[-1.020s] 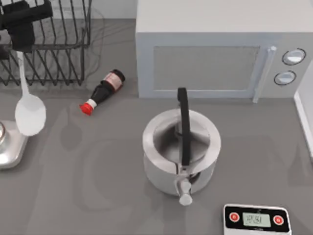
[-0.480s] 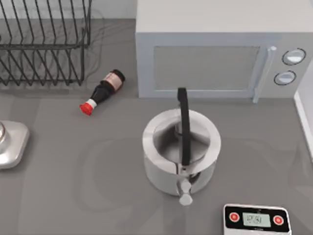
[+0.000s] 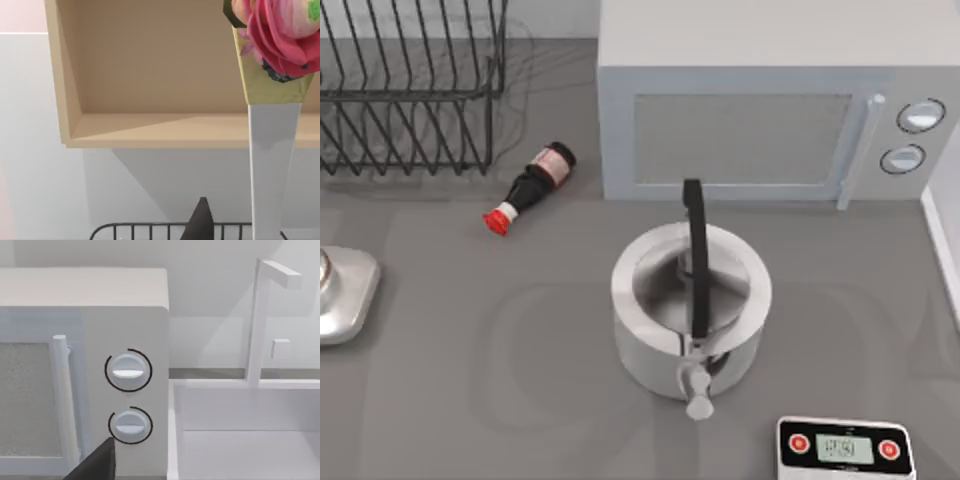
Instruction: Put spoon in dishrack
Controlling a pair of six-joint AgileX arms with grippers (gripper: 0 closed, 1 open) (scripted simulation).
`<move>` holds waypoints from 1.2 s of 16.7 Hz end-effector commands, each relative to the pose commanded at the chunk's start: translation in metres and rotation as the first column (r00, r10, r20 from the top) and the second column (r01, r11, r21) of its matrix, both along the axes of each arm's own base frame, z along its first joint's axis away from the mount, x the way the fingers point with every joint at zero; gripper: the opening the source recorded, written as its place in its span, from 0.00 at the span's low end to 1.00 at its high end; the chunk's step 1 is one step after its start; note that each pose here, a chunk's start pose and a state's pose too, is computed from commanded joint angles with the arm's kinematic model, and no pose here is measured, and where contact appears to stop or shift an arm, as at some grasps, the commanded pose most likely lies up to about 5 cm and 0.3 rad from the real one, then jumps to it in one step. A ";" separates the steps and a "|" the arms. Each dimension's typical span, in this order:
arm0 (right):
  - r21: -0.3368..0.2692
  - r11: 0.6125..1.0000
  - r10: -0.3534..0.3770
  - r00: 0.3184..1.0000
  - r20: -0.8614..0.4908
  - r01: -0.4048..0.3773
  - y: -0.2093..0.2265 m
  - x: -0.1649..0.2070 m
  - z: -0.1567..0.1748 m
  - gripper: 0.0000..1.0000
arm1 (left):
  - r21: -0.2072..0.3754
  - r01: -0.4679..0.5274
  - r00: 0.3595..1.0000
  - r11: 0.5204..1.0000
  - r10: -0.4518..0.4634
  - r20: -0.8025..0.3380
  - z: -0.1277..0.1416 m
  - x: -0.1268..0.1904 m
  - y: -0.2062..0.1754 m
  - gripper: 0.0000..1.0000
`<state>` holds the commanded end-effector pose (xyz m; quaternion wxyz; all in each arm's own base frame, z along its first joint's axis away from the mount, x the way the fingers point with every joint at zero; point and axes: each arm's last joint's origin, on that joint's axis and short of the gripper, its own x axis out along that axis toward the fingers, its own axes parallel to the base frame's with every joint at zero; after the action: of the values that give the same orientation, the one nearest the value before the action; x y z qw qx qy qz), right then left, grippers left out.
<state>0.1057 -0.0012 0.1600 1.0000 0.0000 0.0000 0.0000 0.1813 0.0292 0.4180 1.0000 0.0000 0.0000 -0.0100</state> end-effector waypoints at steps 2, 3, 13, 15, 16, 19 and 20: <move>0.000 1.000 0.000 1.000 0.000 0.000 0.000 0.000 0.000 1.00 | 0.000 0.002 1.000 1.000 -0.002 0.000 0.001 0.001 -0.001 0.00; 0.000 1.000 0.000 1.000 0.000 0.000 0.000 0.000 0.000 1.00 | 0.000 0.004 1.000 1.000 -0.004 -0.001 0.000 0.005 0.000 0.00; 0.000 1.000 0.000 1.000 0.000 0.000 0.000 0.000 0.000 1.00 | 0.002 0.011 1.000 1.000 -0.011 0.001 -0.098 0.155 0.007 0.00; 0.000 1.000 0.000 1.000 0.000 0.000 0.000 0.000 0.000 1.00 | 0.003 0.007 1.000 1.000 -0.007 0.013 -0.132 0.177 0.005 0.00; 0.000 1.000 0.000 1.000 0.000 0.000 0.000 0.000 0.000 1.00 | 0.003 0.005 1.000 1.000 -0.005 0.015 -0.148 0.185 0.003 0.00; 0.000 1.000 0.000 1.000 0.000 0.000 0.000 0.000 0.000 1.00 | 0.001 0.001 1.000 1.000 -0.001 0.006 -0.186 0.197 -0.002 0.00; 0.000 1.000 0.000 1.000 0.000 0.000 0.000 0.000 0.000 1.00 | 0.001 0.000 1.000 1.000 0.000 0.002 -0.194 0.199 -0.003 0.00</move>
<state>0.1057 -0.0012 0.1600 1.0000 0.0000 0.0000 0.0000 0.3803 0.0263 0.2241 0.9999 0.0003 -0.0012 -0.0102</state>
